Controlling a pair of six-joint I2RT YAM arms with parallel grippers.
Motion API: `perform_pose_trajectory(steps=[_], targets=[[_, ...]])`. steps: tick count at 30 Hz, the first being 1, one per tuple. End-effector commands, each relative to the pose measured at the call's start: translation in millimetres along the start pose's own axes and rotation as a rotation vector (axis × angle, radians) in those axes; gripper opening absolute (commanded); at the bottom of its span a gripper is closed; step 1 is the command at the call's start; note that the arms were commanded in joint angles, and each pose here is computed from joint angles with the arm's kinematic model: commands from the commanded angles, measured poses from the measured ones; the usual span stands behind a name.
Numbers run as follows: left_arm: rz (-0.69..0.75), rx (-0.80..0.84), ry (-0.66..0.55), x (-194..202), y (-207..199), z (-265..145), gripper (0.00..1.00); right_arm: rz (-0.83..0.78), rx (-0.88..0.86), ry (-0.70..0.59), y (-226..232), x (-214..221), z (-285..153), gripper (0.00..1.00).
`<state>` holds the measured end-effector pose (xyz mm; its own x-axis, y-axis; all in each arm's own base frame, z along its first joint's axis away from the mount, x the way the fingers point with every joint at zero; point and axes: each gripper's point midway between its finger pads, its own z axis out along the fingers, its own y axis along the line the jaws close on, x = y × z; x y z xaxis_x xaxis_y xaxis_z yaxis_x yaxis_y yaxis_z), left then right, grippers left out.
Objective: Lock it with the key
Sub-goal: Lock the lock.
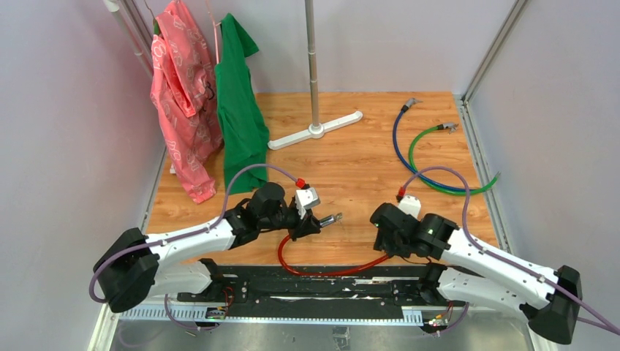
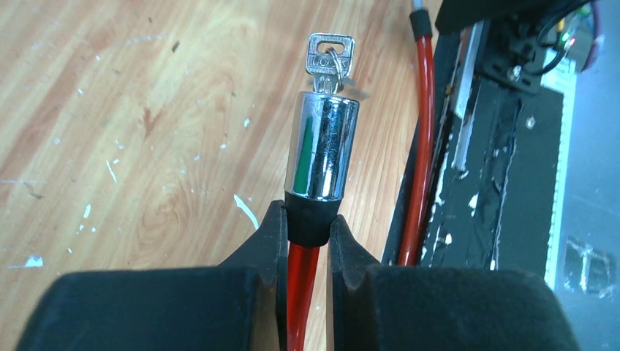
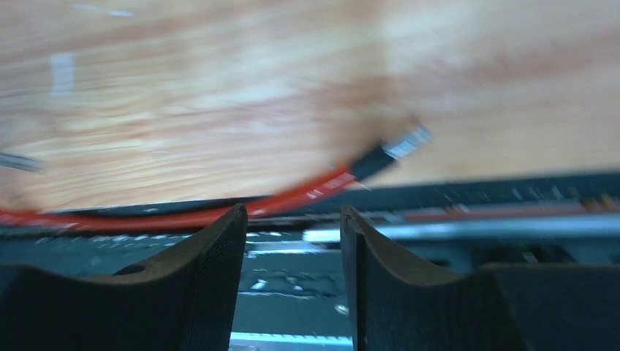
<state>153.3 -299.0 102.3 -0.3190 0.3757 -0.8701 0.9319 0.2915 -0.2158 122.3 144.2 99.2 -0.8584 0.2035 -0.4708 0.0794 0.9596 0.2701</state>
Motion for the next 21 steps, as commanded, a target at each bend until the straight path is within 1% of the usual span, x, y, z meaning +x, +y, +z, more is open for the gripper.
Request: perform_pose_trajectory(steps=[1, 3, 8, 9, 11, 13, 16, 18, 21], targets=[[-0.004, 0.03, -0.149, -36, -10, -2, 0.0, 0.182, 0.428, 0.114, -86, 44, -8, 0.54], [-0.009, 0.025, -0.178, -41, -10, -1, 0.0, 0.185, 0.422, 0.124, -84, 49, 0, 0.54], [-0.03, -0.008, -0.217, -41, -7, -4, 0.0, 0.209, 0.347, 0.09, -77, 48, 15, 0.55], [-0.032, -0.013, -0.223, -41, -7, -5, 0.0, 0.227, 0.337, 0.07, -79, 48, 20, 0.55], [-0.037, -0.024, -0.231, -39, -5, -5, 0.0, 0.244, 0.263, 0.019, -71, 42, 30, 0.55], [-0.039, -0.033, -0.232, -37, -3, -5, 0.0, 0.267, 0.226, -0.019, -66, 35, 30, 0.54], [-0.041, -0.028, -0.236, -37, -4, -4, 0.0, 0.314, 0.227, -0.057, -68, 32, 36, 0.54], [-0.047, -0.028, -0.241, -38, -4, -3, 0.0, 0.341, 0.218, -0.062, -66, 34, 46, 0.54], [-0.056, -0.034, -0.246, -40, -3, -3, 0.0, 0.35, 0.183, -0.031, -54, 42, 61, 0.54]])
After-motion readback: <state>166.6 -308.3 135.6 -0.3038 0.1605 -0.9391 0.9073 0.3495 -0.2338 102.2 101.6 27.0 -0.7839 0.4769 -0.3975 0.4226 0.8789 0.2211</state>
